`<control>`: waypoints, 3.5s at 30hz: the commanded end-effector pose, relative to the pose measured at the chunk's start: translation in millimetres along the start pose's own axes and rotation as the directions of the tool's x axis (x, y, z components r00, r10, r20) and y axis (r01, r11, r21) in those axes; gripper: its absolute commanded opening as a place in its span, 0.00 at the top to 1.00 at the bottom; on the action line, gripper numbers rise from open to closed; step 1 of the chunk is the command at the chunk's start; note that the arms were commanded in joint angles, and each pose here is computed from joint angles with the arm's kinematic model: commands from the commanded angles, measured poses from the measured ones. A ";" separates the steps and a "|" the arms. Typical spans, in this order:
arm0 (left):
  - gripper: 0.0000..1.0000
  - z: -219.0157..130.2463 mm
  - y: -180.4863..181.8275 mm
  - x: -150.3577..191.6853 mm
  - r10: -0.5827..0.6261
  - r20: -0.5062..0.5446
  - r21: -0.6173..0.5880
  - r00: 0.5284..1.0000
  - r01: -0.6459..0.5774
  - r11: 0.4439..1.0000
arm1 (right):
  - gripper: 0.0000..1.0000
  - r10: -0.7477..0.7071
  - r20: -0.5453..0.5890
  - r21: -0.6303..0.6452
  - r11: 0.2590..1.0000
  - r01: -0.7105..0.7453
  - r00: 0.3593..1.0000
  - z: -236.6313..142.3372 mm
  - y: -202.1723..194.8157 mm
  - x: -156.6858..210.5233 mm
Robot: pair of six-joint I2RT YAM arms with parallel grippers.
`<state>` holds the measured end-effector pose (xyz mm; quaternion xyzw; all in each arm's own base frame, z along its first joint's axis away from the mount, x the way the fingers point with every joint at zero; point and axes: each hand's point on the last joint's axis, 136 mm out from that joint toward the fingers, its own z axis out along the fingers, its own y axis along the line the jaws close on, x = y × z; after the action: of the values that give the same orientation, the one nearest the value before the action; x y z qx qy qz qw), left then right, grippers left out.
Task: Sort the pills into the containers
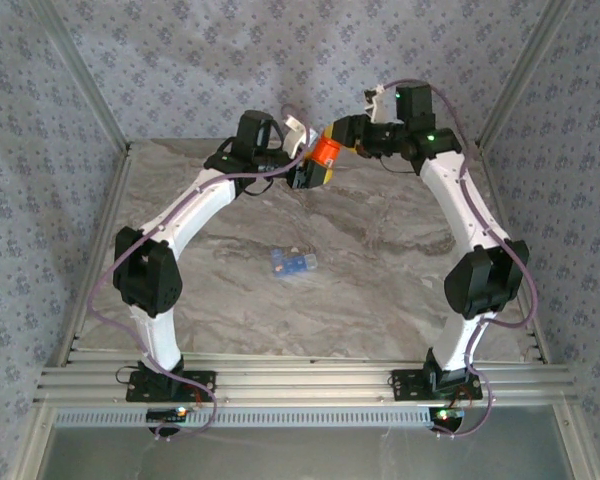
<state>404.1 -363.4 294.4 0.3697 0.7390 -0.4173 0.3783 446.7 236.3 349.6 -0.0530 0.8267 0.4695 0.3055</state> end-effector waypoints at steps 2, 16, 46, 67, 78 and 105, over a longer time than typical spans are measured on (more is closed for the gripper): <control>1.00 -10.7 -0.8 -37.7 0.180 0.104 -0.149 0.978 -0.163 0.975 | 0.59 0.137 0.053 0.183 0.972 -0.144 0.989 8.8 -2.0 26.0; 1.00 -19.1 5.1 -40.8 0.203 0.180 -0.234 0.962 -0.158 0.959 | 0.45 0.198 0.202 0.123 0.966 -0.225 0.959 -1.6 21.4 6.2; 1.00 -25.4 -39.5 -28.5 0.071 0.075 0.145 0.995 -0.082 0.986 | 0.21 -0.122 0.070 -0.181 0.974 0.133 0.990 -57.0 44.1 -28.5; 1.00 -23.5 -43.8 -24.9 0.076 0.060 0.163 0.995 -0.085 0.983 | 0.27 -0.110 -0.033 -0.169 0.980 0.103 0.993 -21.4 32.1 -3.9; 1.00 -22.2 -42.7 -25.5 0.083 0.058 0.161 0.995 -0.092 0.983 | 0.54 -0.081 -0.073 -0.172 0.983 0.068 0.994 -11.5 27.0 8.5; 1.00 -21.1 -23.2 -30.9 0.130 0.073 0.037 0.989 -0.133 0.990 | 0.33 0.156 0.180 0.000 0.987 -0.158 0.971 -33.9 20.6 -20.6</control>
<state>391.0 -356.6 296.3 0.3923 0.7311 -0.4174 0.3707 445.6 227.3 353.1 0.0564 0.8181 0.4781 0.3146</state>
